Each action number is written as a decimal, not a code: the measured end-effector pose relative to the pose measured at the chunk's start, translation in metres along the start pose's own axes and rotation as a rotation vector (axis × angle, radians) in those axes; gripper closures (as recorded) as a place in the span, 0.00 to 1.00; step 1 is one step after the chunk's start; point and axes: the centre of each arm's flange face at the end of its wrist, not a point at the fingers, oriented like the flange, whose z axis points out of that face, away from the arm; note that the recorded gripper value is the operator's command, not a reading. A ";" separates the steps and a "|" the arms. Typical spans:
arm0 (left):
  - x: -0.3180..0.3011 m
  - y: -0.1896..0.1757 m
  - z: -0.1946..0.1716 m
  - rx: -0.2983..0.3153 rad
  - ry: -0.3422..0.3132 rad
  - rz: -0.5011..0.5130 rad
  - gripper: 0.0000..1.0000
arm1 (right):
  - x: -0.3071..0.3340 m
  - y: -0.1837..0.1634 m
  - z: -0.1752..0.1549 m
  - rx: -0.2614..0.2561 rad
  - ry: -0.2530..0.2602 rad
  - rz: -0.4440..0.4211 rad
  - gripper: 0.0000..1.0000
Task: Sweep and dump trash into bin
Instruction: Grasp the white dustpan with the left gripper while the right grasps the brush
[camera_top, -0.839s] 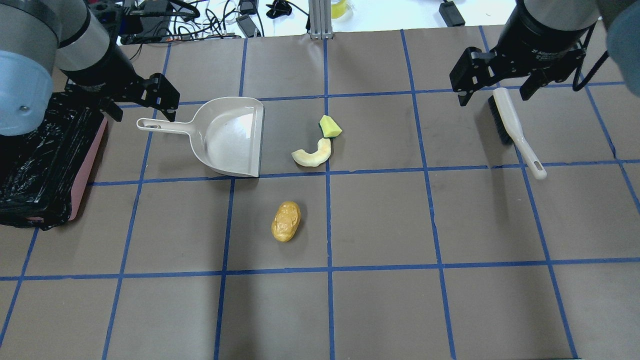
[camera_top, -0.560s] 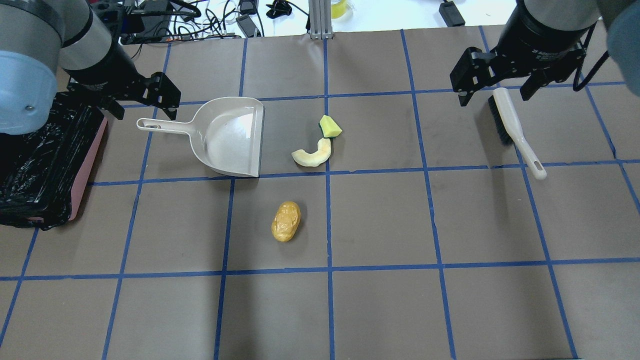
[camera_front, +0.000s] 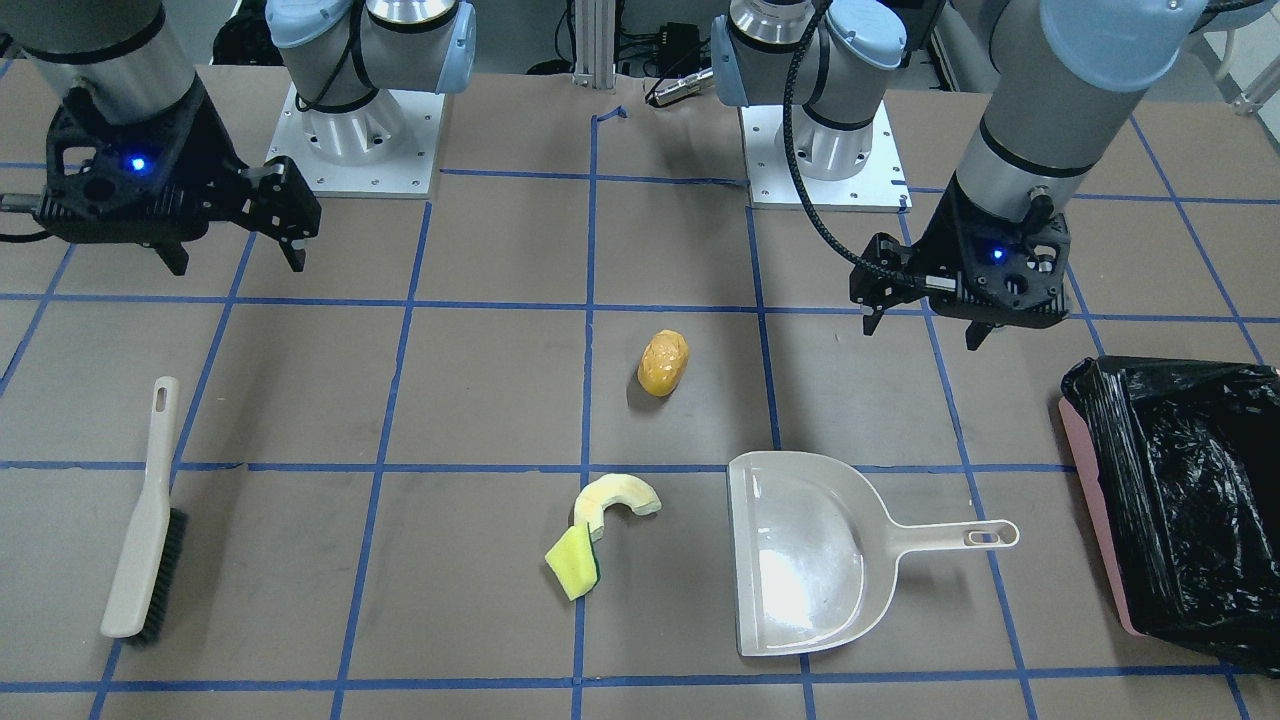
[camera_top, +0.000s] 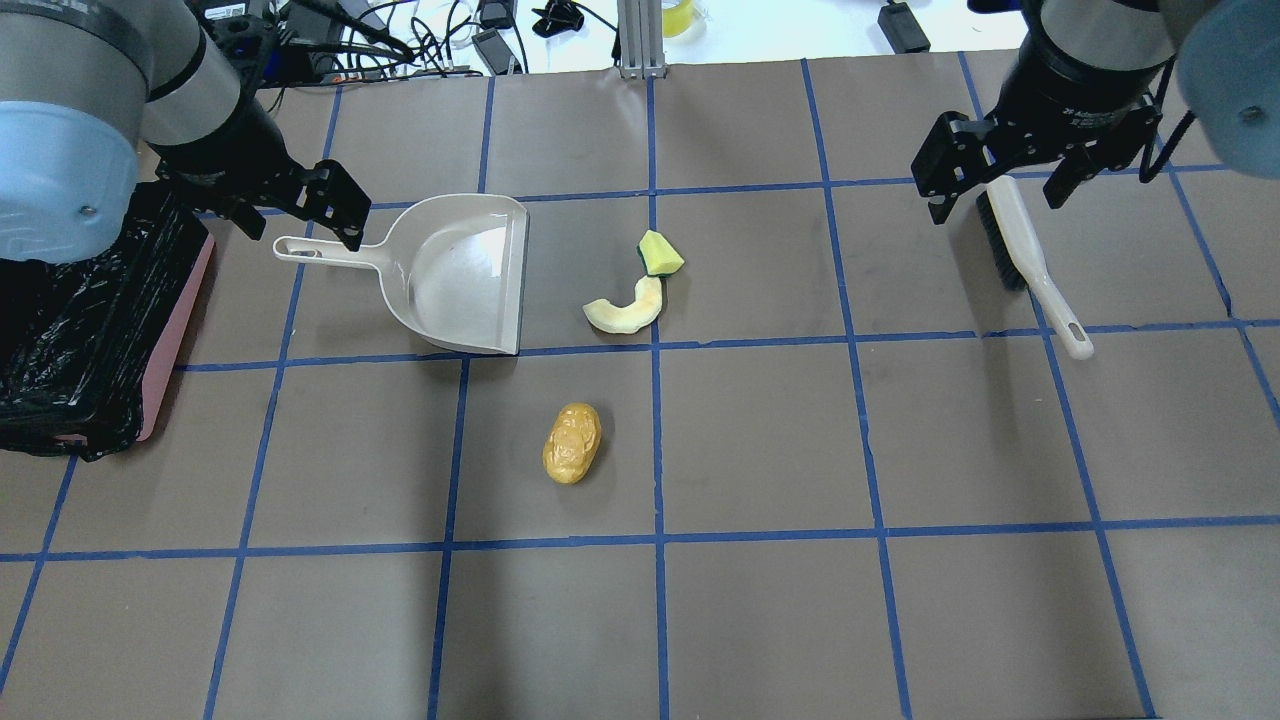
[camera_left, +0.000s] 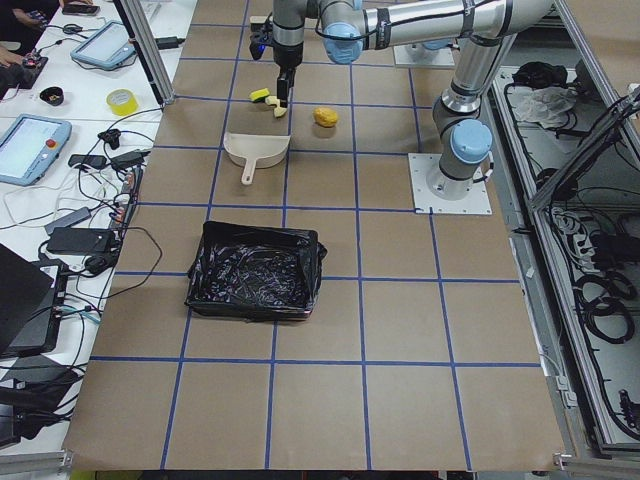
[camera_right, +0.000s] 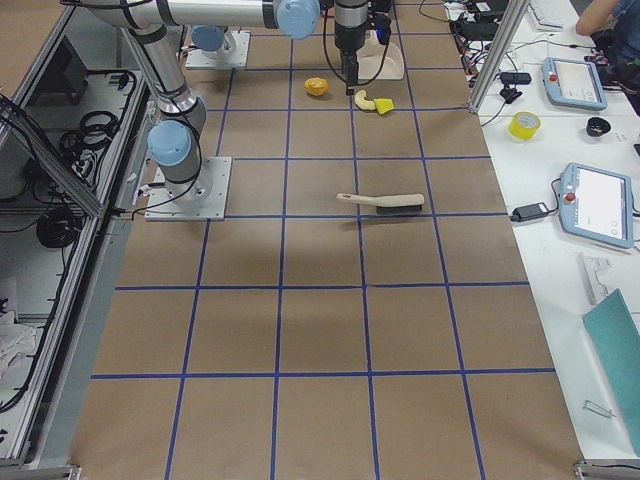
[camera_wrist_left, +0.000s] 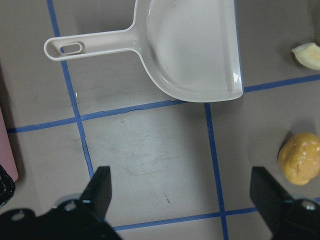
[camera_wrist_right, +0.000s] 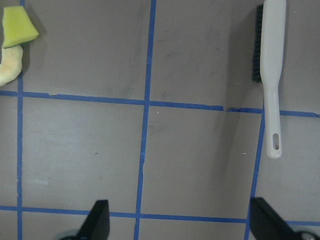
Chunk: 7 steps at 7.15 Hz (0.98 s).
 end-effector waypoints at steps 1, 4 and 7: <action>-0.008 -0.005 0.010 -0.008 0.003 0.140 0.03 | 0.022 -0.016 0.024 -0.035 -0.001 0.003 0.02; -0.072 -0.023 0.051 -0.001 -0.004 0.657 0.03 | 0.103 -0.047 0.112 -0.091 0.062 -0.051 0.03; -0.111 -0.055 0.103 0.035 -0.074 1.117 0.04 | 0.156 -0.038 0.212 -0.064 0.070 -0.119 0.07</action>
